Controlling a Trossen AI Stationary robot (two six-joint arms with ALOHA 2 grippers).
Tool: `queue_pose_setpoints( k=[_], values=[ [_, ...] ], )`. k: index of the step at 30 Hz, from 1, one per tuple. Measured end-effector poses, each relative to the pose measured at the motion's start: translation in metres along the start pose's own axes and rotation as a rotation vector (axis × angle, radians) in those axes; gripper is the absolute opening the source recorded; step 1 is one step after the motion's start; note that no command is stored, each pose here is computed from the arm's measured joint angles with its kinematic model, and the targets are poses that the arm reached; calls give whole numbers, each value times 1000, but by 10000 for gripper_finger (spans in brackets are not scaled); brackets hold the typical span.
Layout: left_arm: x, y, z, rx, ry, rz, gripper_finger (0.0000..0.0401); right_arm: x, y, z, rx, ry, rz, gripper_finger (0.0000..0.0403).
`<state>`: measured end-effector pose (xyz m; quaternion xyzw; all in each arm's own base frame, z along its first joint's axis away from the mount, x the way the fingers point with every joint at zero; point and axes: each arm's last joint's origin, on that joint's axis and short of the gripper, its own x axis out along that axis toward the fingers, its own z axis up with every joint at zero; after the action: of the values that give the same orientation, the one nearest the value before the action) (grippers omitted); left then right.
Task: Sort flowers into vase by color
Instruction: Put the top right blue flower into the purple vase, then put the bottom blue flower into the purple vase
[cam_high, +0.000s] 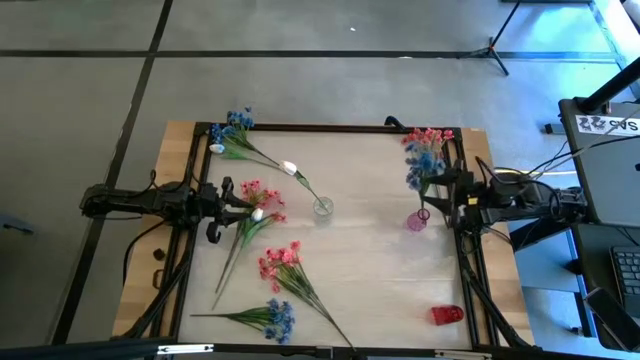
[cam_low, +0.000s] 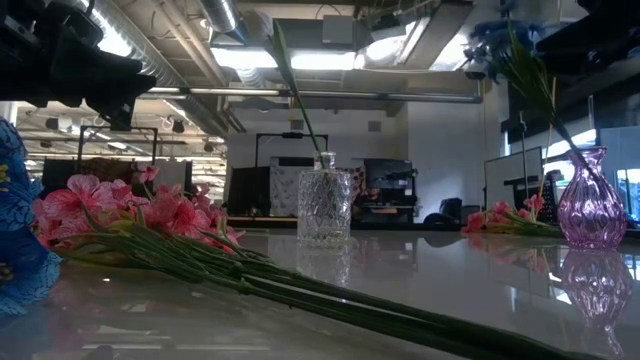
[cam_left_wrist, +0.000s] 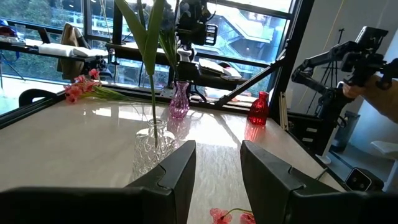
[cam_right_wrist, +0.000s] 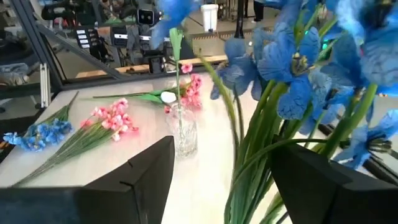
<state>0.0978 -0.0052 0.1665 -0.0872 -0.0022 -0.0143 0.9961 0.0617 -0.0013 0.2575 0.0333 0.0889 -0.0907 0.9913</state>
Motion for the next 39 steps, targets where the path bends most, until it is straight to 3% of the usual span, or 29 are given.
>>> queue_pose_setpoints(
  k=[5, 15, 22, 31, 39],
  values=[
    [0, 0, 0, 0, 0, 0, 124, 6, 2, 1, 92, 28, 9, 254],
    [0, 0, 0, 0, 0, 0, 124, 6, 5, -14, 401, 213, 79, 254],
    [0, 0, 0, 0, 0, 0, 124, -4, 4, -5, 447, 253, 120, 232],
    [0, 0, 0, 0, 0, 0, 124, -39, -3, 24, 450, 268, 114, 193],
    [0, 0, 0, 0, 0, 0, 124, -72, -8, 43, 507, 314, 181, 164]
  ],
)
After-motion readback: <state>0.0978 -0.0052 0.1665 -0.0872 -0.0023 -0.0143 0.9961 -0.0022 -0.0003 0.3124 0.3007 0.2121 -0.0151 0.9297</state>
